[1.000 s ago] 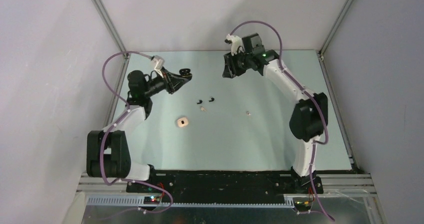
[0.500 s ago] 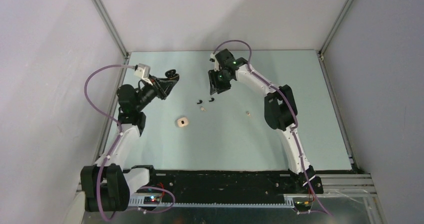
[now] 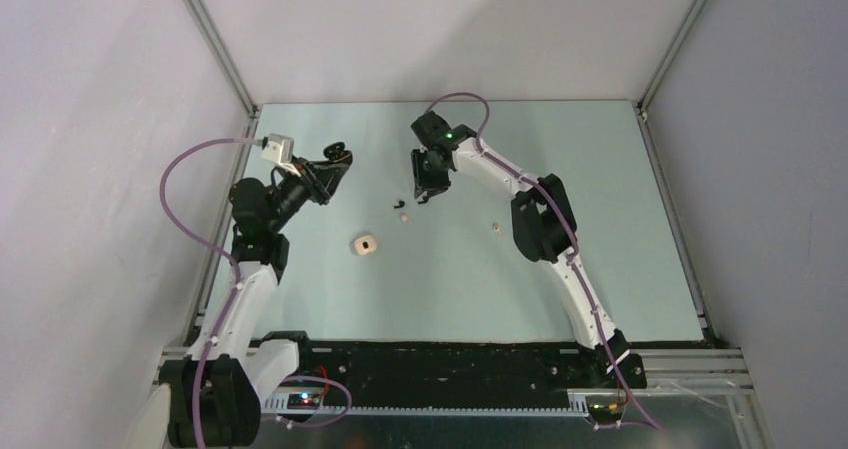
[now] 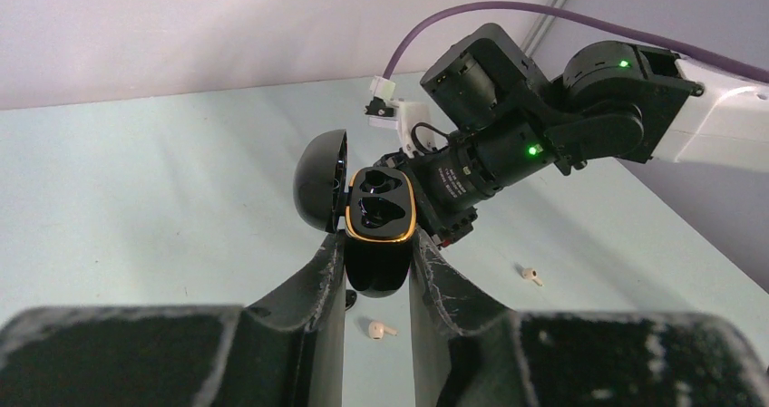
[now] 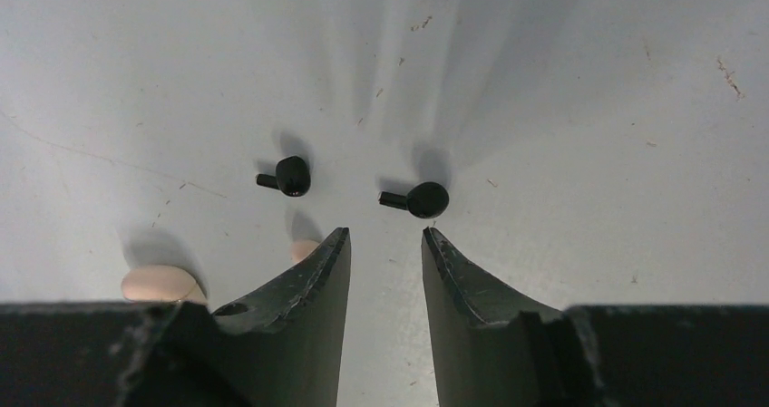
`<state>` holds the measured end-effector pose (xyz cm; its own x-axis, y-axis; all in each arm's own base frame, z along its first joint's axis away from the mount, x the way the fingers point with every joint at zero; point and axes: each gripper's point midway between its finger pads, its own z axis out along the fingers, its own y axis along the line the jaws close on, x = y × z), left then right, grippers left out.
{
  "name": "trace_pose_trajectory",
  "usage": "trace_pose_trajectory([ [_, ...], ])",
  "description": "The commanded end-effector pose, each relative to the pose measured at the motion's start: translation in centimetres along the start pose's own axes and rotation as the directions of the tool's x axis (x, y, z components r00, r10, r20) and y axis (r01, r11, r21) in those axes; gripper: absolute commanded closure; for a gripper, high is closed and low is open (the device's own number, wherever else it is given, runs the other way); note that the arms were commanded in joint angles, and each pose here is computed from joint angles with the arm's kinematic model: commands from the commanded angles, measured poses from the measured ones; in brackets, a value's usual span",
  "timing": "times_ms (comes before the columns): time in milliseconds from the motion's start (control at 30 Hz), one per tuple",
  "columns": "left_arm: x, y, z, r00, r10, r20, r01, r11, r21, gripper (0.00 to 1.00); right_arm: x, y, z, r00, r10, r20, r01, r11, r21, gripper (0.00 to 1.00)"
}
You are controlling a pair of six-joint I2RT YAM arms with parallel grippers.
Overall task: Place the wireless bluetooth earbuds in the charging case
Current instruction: Pick up the left earbud from the center of the board.
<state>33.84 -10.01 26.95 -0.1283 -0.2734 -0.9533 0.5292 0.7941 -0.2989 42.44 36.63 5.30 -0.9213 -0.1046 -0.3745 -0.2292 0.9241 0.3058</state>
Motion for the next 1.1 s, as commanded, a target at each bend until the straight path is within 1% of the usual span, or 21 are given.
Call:
trace_pose_trajectory([
  [0,-0.8,-0.2,-0.7,0.999,0.003,0.037,-0.003,1.000,-0.016,1.00,-1.6,-0.5,-0.2,0.997,0.048,0.060,-0.052,0.997,0.057,0.61],
  [167,-0.6,-0.2,-0.9,0.999,0.006,0.038,-0.005,1.000,-0.022,1.00,-1.3,-1.0,0.3,0.997,0.055,0.056,-0.059,0.995,0.085,0.63],
  [467,0.0,0.0,-1.1,1.000,0.002,0.025,-0.001,1.000,-0.027,1.00,-1.1,-1.1,1.6,0.997,0.054,0.048,-0.058,0.995,0.086,0.64],
  [567,0.1,0.1,-1.1,1.000,0.000,0.023,0.001,1.000,-0.031,1.00,-1.0,-1.4,2.0,0.997,0.059,0.044,-0.063,0.994,0.094,0.66],
  [633,0.1,0.2,-1.1,1.000,-0.001,0.022,0.002,0.999,-0.032,1.00,-1.0,-1.5,2.1,0.998,0.055,0.042,-0.059,0.994,0.096,0.71],
  [733,0.3,0.2,-1.1,1.000,-0.004,0.017,0.005,0.999,-0.032,1.00,-0.9,-1.5,1.9,0.998,0.053,0.041,-0.056,0.994,0.096,0.73],
  [767,0.4,0.3,-1.1,1.000,-0.006,0.016,0.006,0.999,-0.032,1.00,-0.7,-1.5,1.9,0.998,0.050,0.036,-0.054,0.994,0.097,0.79],
  [833,0.5,0.4,-1.1,1.000,-0.007,0.012,0.007,0.999,-0.033,1.00,-0.4,-1.5,1.8,0.999,0.044,0.028,-0.046,0.994,0.099,0.86],
  [867,0.6,0.4,-1.0,1.000,-0.007,0.011,0.007,0.999,-0.034,1.00,-0.4,-1.4,1.6,0.999,0.042,0.028,-0.045,0.994,0.098,0.88],
  [900,0.7,0.4,-1.0,1.000,-0.009,0.008,0.009,0.999,-0.034,1.00,-0.2,-1.5,1.6,0.999,0.036,0.023,-0.038,0.994,0.101,0.96],
  [933,0.8,0.4,-1.0,1.000,-0.011,0.003,0.011,0.999,-0.030,1.00,-0.2,-1.4,1.3,0.999,0.029,0.024,-0.031,0.995,0.097,0.99],
  [1033,1.3,0.6,-0.7,1.000,-0.018,-0.015,0.017,1.000,-0.024,1.00,-1.0,-1.2,0.3,0.999,-0.019,0.049,0.015,0.996,0.089,1.00],
  [1067,1.4,0.7,-0.6,1.000,-0.018,-0.018,0.018,1.000,-0.021,1.00,-2.0,-1.5,-0.7,0.996,-0.033,0.084,0.024,0.994,0.106,1.00],
])
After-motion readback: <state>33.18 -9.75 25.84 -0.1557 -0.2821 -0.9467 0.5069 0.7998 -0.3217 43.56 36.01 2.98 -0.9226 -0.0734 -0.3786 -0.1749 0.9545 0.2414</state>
